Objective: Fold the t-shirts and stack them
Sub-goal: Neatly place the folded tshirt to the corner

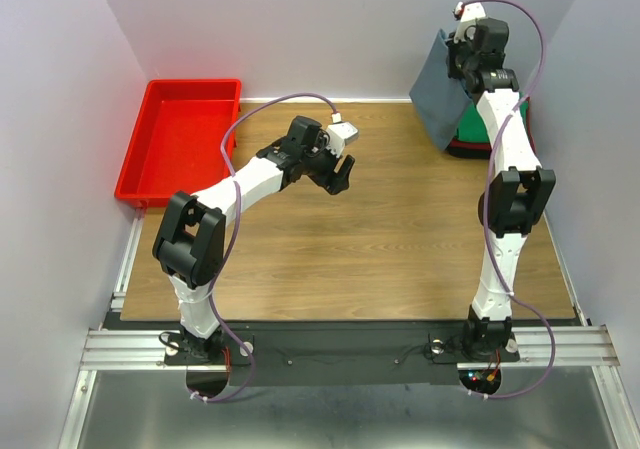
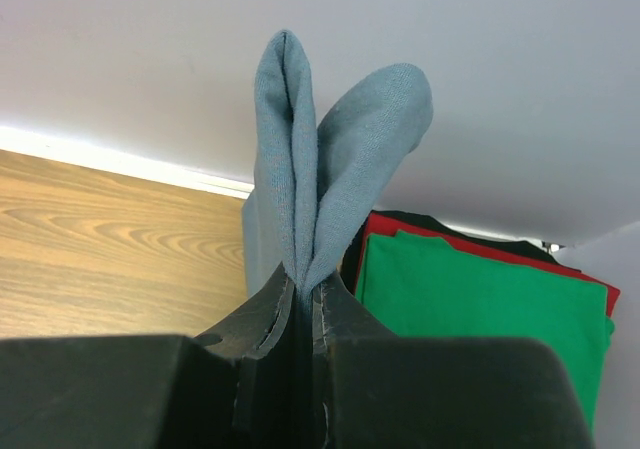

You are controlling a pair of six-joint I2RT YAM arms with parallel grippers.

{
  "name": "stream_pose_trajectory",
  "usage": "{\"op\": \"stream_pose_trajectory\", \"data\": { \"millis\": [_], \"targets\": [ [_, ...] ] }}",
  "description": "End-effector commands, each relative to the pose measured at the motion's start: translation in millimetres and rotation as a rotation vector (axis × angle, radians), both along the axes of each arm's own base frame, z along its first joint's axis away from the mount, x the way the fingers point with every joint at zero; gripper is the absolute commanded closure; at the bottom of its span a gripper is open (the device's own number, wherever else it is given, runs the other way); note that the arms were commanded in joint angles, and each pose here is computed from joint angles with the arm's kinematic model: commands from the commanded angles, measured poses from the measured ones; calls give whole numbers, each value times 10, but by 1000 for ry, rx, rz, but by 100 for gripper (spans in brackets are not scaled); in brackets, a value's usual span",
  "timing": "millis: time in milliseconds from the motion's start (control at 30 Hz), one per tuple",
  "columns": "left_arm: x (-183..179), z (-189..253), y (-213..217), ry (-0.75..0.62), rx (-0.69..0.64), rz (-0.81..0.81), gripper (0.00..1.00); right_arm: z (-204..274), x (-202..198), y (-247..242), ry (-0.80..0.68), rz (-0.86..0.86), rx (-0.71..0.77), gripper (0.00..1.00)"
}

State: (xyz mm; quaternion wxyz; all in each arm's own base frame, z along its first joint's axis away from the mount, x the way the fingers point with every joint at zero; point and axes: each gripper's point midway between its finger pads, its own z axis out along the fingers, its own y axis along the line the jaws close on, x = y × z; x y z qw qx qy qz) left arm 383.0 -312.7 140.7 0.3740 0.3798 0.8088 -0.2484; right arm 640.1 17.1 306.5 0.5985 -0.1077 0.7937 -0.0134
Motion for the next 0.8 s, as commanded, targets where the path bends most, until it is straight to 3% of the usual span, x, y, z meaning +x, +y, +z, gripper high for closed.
{"op": "stream_pose_trajectory", "data": {
  "millis": [0, 467, 767],
  "targets": [
    [10, 222, -45, -48, -30, -24, 21, 1067, -202, -87, -230, -23, -13, 99],
    [32, 180, -71, -40, -29, -29, 21, 1226, -233, -423, -263, -85, 3, 99],
    [47, 173, -102, -31, -27, -42, 21, 852, -147, -753, -191, -111, -10, 99]
  ]
}}
